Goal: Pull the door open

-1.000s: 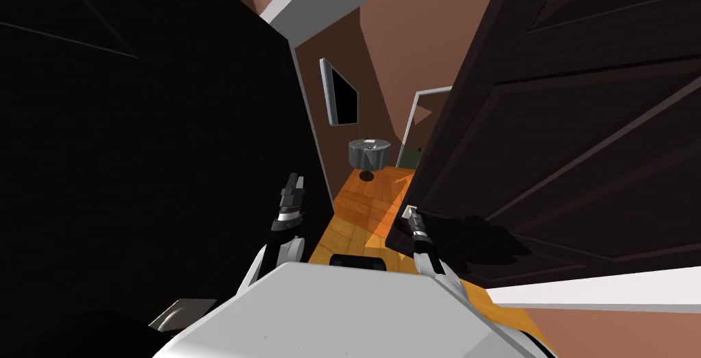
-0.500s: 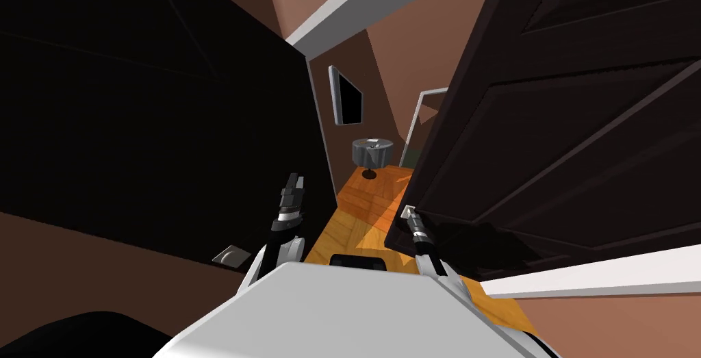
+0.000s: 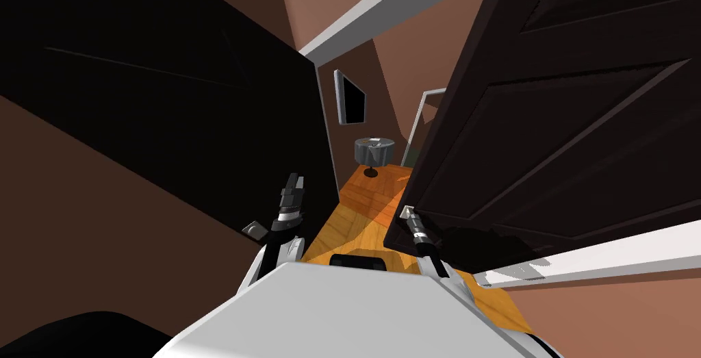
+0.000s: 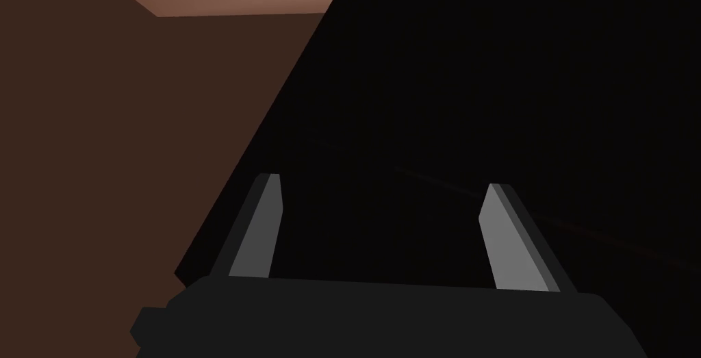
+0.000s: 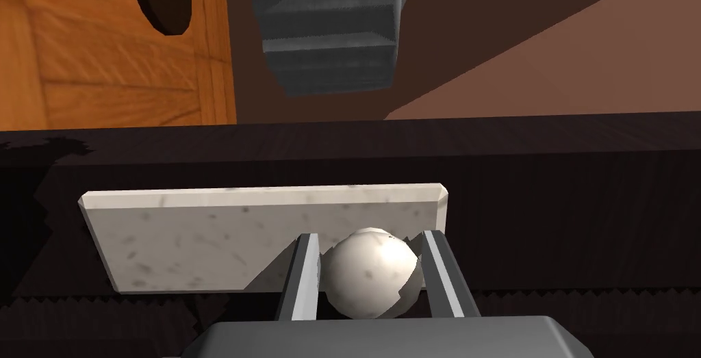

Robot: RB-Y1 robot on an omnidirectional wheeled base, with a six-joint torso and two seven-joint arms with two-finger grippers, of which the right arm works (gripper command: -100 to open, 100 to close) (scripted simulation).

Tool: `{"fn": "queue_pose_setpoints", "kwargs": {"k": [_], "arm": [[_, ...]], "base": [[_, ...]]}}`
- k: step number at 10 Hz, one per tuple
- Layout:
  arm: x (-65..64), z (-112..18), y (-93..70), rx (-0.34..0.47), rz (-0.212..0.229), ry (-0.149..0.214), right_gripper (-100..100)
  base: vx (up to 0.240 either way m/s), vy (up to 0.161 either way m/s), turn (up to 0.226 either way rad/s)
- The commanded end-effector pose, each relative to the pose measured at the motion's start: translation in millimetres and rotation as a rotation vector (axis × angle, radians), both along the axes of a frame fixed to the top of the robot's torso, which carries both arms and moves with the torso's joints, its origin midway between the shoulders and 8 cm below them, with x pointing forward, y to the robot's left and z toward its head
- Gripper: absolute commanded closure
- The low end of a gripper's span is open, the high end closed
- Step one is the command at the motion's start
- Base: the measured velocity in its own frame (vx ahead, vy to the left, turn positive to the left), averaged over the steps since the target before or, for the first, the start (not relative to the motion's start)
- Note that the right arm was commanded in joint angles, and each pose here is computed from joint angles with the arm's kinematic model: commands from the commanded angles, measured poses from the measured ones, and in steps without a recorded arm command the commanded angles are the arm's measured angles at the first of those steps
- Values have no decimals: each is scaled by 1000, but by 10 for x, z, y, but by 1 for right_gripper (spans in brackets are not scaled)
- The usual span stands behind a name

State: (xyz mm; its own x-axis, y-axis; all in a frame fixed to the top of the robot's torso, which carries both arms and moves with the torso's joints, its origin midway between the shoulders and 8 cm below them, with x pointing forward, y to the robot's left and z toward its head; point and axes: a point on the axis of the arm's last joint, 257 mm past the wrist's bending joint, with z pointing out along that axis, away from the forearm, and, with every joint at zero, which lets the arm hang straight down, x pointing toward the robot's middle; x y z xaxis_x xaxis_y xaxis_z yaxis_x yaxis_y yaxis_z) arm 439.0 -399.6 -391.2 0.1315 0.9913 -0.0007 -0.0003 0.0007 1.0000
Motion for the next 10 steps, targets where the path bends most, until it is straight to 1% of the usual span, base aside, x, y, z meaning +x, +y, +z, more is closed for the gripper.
{"fn": "queue_pose_setpoints", "kwargs": {"k": [1,5,6,7,9,10], "arm": [[-29,-10,41,1,24,1,100],[-81,-3,119,1,84,0,100],[-75,-13,106,0,75,4,100],[-148,-32,137,1,104,7,100],[-209,-20,151,-1,134,3,100],[-261,-13,164,-1,159,1,100]], "base": [[-213,-33,86],[-232,-52,91],[-96,-24,24],[-156,-27,100],[-241,-79,108],[-228,-57,106]]}}
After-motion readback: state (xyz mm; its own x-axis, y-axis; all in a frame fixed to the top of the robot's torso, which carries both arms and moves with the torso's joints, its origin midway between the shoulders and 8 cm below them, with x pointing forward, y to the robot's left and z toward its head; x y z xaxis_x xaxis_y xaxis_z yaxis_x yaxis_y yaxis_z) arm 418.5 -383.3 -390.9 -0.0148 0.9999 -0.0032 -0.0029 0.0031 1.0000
